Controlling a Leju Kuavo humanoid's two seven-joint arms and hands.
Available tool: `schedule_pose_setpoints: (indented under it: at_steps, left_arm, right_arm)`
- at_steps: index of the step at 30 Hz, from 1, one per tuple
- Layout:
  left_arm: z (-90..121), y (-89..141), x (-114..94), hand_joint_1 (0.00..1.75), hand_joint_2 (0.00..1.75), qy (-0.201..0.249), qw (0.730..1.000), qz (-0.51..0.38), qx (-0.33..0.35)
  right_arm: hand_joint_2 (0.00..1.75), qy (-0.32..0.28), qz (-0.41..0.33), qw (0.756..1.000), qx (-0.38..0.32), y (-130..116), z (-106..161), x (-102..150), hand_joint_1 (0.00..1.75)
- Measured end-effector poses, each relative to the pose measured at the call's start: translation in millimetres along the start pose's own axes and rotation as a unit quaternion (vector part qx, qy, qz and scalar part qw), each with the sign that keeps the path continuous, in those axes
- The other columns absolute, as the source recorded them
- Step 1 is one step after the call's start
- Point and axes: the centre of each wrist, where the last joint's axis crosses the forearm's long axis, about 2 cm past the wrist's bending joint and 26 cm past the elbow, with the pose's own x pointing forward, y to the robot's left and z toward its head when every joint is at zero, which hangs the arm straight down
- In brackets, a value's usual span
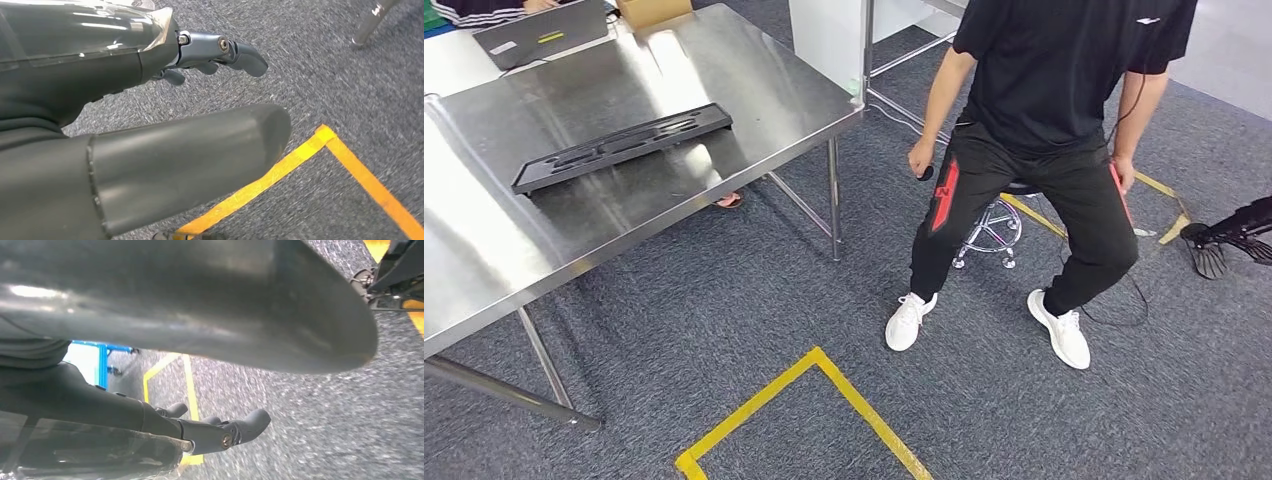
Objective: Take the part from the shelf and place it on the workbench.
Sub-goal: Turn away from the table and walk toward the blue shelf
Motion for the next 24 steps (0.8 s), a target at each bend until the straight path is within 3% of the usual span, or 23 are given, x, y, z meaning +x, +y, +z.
schedule_pose_setpoints:
  at_steps: [24]
  left_arm:
    - [4.6, -9.6, -0.1, 0.00, 0.00, 0.012, 1.000, 0.005, 0.015]
  right_arm:
    - [0.00, -0.017, 0.053, 0.998, -0.005, 3.0, 1.3, 7.2, 0.00]
